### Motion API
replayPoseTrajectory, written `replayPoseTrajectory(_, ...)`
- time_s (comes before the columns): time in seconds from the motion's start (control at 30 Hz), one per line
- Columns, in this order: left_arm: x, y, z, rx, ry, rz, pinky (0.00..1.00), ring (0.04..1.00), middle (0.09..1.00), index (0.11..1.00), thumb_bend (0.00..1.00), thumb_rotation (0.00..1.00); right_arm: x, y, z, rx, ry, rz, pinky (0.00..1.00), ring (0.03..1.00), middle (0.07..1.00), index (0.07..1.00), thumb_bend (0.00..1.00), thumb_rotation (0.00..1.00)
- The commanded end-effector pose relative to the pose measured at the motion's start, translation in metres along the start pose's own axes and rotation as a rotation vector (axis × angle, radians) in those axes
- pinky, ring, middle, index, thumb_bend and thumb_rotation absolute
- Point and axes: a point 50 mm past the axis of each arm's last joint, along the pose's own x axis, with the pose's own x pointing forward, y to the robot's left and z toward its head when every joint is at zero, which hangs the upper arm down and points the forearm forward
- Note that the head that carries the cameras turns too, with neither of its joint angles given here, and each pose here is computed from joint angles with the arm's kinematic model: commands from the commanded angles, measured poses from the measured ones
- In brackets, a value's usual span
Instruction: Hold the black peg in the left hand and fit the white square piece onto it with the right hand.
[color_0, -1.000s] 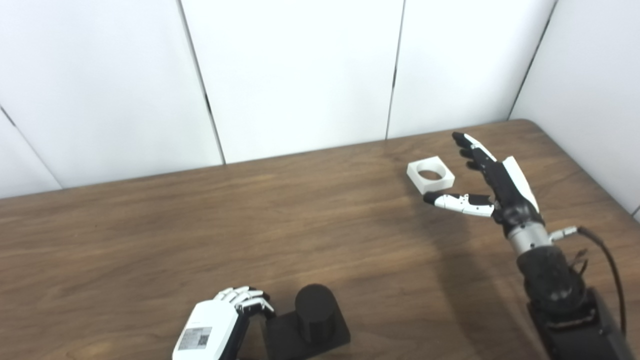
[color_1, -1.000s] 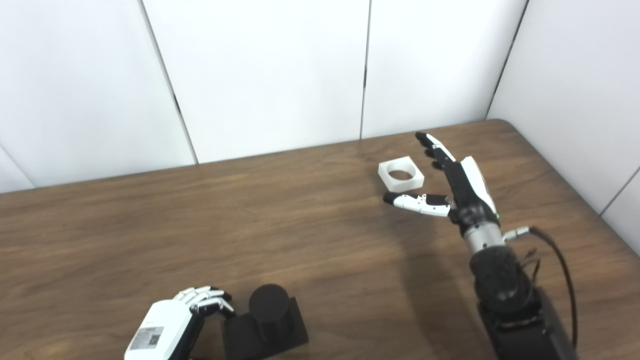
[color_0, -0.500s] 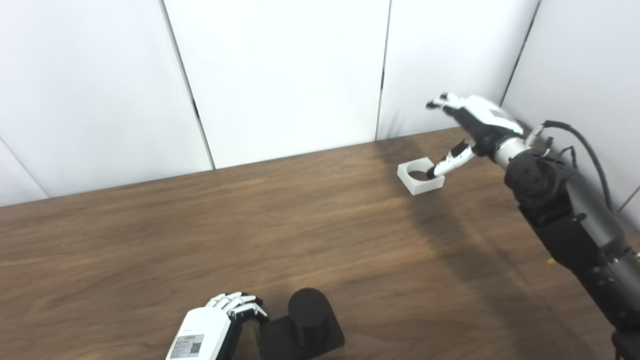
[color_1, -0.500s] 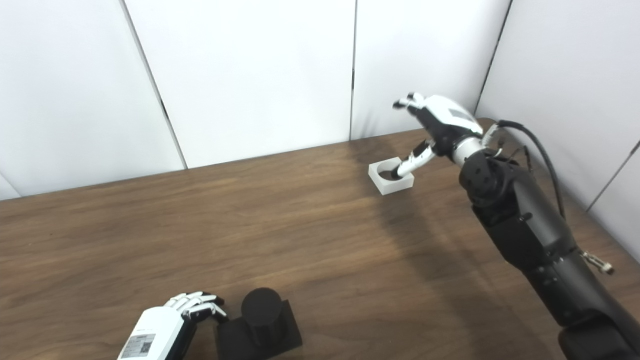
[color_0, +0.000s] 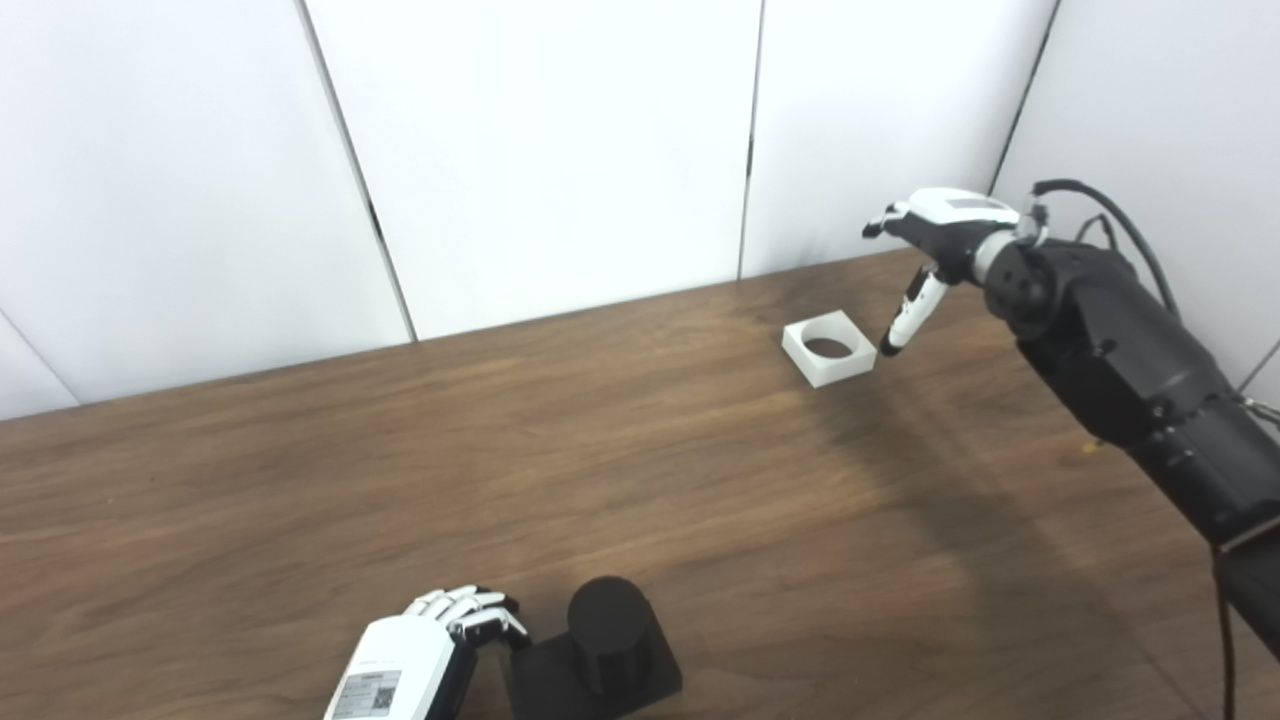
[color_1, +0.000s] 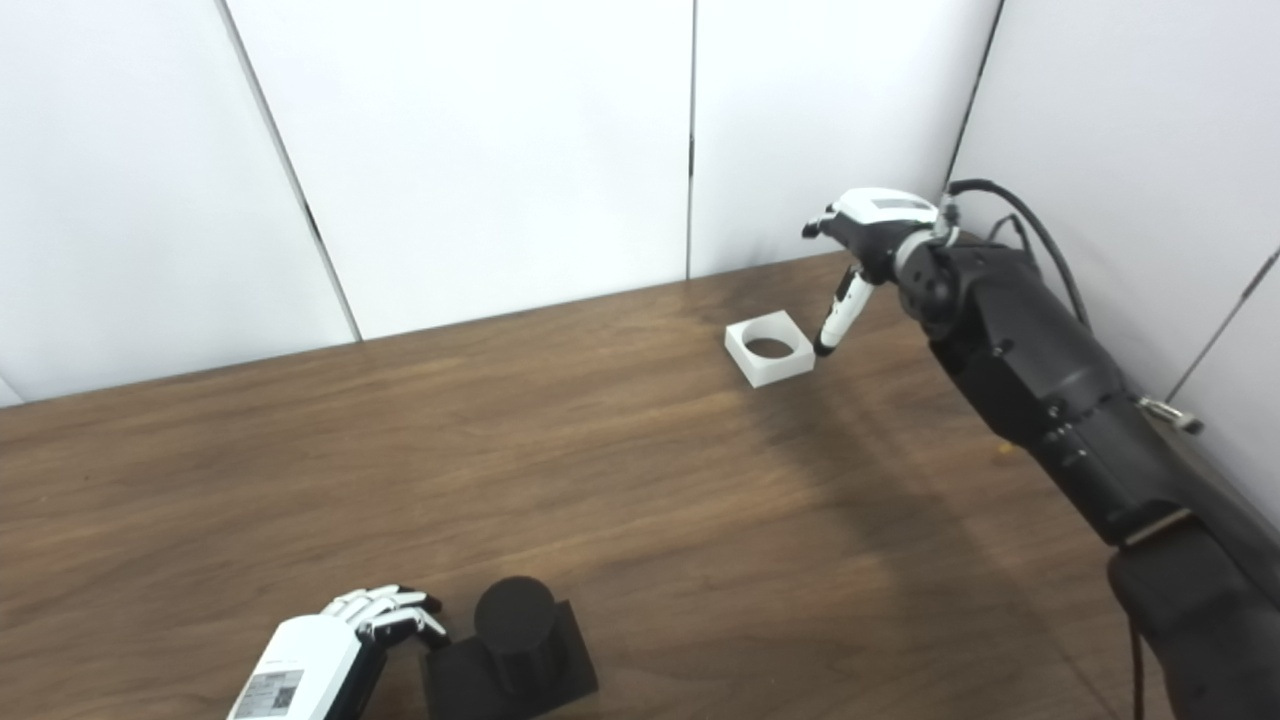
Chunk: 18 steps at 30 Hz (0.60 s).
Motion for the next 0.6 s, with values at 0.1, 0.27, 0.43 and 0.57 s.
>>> replayPoseTrajectory(0.1,-0.012,-0.013,-0.019,0.067,0.085,-0.109,0.84,0.819,0.763,0.488,0.52,0.05,0.002,-0.033,0.01,-0.034,0.004,-0.071,0.95,1.0,1.0,0.901,0.94,0.19)
replayPoseTrajectory(0.27,-0.014,-0.012,-0.02,0.066,0.088,-0.113,0.85,0.823,0.765,0.488,0.52,0.05,0.01,-0.03,0.019,-0.076,-0.001,-0.038,0.95,1.0,1.0,0.905,0.93,0.19)
replayPoseTrajectory(0.43,-0.016,-0.012,-0.02,0.067,0.09,-0.116,0.85,0.823,0.767,0.489,0.52,0.05,0.022,-0.027,0.035,-0.144,-0.002,-0.012,0.95,1.0,1.0,0.903,0.93,0.2)
replayPoseTrajectory(0.57,-0.017,-0.013,-0.019,0.065,0.089,-0.114,0.85,0.826,0.768,0.489,0.52,0.05,0.029,-0.021,0.045,-0.162,-0.014,-0.004,0.95,1.0,0.993,0.894,0.94,0.2)
